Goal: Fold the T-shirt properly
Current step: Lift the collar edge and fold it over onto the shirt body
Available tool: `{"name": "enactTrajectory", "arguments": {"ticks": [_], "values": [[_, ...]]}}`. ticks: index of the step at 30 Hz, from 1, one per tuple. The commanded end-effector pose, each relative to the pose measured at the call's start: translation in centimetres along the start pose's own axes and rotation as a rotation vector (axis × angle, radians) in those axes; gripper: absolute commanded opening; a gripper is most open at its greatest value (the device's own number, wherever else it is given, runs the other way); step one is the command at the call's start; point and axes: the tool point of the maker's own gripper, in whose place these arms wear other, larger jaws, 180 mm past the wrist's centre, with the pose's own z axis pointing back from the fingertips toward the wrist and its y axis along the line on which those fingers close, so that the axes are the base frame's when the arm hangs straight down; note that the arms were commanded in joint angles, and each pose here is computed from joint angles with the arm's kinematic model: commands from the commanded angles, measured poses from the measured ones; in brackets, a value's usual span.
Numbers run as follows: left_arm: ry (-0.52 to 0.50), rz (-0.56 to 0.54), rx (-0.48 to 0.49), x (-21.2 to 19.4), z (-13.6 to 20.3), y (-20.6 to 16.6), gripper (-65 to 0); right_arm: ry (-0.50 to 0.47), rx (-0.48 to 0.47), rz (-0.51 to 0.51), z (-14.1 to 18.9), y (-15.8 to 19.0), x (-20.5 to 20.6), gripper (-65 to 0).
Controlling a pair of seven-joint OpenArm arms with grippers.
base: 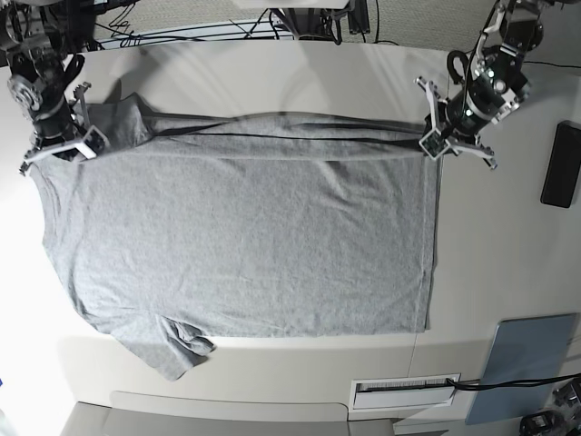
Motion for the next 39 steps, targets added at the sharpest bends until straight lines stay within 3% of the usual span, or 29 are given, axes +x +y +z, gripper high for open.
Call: {"name": "enactTrajectory", "arguments": {"ticks": [1,17,26,39], "values": [[-0.028,-0.005,0.029,0.8,0.0,1.2,-65.0,-0.022,-0.035,0.014,-0.1,-1.3,0.7,-65.0],[-0.015,0.019,0.042,-0.5,-1.1,2.1,-65.0,-0.118,-0.072,0.061,-2.8,-3.4,5.8,-65.0],[-0.041,0.017,0.059,0.6,-1.5,2.9,-65.0,-0.099,-0.041,0.075,-4.2,-2.6,5.6,-65.0],[-0.036,0.043,0.103,0.8,-3.0,5.1,-65.0,-0.114,-0.099,0.062,-4.3,-5.2,6.5,-65.0]]}}
